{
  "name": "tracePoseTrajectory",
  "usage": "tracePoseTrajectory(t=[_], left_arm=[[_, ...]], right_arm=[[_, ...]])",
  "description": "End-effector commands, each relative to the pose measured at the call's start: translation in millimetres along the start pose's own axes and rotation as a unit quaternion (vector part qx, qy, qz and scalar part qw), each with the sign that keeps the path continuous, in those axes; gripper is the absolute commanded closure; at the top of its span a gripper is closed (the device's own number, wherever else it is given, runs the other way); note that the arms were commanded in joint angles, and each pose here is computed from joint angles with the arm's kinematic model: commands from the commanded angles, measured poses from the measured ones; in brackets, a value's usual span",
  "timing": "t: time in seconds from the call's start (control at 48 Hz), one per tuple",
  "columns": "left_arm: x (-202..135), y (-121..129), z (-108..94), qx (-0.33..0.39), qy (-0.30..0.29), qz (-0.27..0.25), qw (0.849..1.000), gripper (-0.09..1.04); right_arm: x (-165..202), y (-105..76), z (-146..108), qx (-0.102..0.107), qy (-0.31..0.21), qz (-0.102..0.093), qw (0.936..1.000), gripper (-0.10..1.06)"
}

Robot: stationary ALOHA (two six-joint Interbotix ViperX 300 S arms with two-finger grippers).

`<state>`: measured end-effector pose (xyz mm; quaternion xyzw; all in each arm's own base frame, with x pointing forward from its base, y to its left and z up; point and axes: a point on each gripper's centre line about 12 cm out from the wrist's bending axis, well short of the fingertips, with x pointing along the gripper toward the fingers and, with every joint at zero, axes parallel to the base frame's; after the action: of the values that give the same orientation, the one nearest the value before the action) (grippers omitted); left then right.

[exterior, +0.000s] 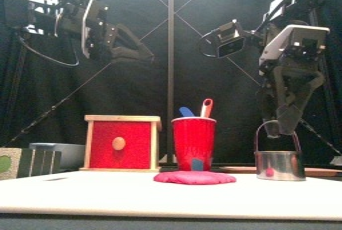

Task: Get the cutter from the drawer then cut the dough then place the extra dough in the bowl
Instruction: Cut the dough

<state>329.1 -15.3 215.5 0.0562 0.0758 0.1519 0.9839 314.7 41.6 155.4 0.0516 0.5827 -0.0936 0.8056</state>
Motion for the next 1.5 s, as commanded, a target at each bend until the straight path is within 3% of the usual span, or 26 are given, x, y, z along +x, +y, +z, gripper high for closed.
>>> tracePoseTrajectory(t=[0.021, 0.292, 0.562, 0.708, 0.938, 1.125, 1.312, 1.5], left_arm=[[-0.3, 0.8, 2.9, -0.013, -0.007, 0.002, 1.0, 0.57], [-5.3, 3.8, -10.7, -0.031, 0.01, 0.003, 0.999, 0.57], [-7.9, 5.1, -16.6, -0.044, 0.017, 0.004, 0.999, 0.57], [-8.4, 5.3, -17.7, -0.043, 0.019, 0.004, 0.999, 0.57], [-9.9, 6.0, -21.9, -0.041, 0.024, 0.004, 0.999, 0.57], [-10.9, 6.5, -37.9, -0.031, 0.048, 0.006, 0.998, 0.57], [-12.7, 9.2, -45.9, -0.033, 0.062, 0.014, 0.997, 0.58], [-16.3, 10.9, -52.2, -0.03, 0.071, 0.015, 0.997, 0.58]], right_arm=[[-4.5, 2.2, 9.0, 0.0, -0.016, 0.006, 0.9999, 0.07], [-7.8, 2.2, 14.3, 0.001, -0.01, -0.001, 1.0, 0.1], [-7.5, 1.7, 15.3, 0.001, -0.007, -0.004, 1.0, 0.34], [-11.6, 4.0, 21.2, 0.004, -0.014, -0.001, 0.9999, 0.44], [-28.6, 15.3, 49.4, 0.007, -0.05, 0.015, 0.9986, 0.45], [-28.5, 33.6, 77.5, -0.003, -0.067, 0.022, 0.9975, 0.45], [-23.7, 43.6, 97.1, -0.01, -0.053, 0.013, 0.9985, 0.45], [-15.6, 51.6, 108.2, -0.049, -0.028, 0.007, 0.9984, 0.45]])
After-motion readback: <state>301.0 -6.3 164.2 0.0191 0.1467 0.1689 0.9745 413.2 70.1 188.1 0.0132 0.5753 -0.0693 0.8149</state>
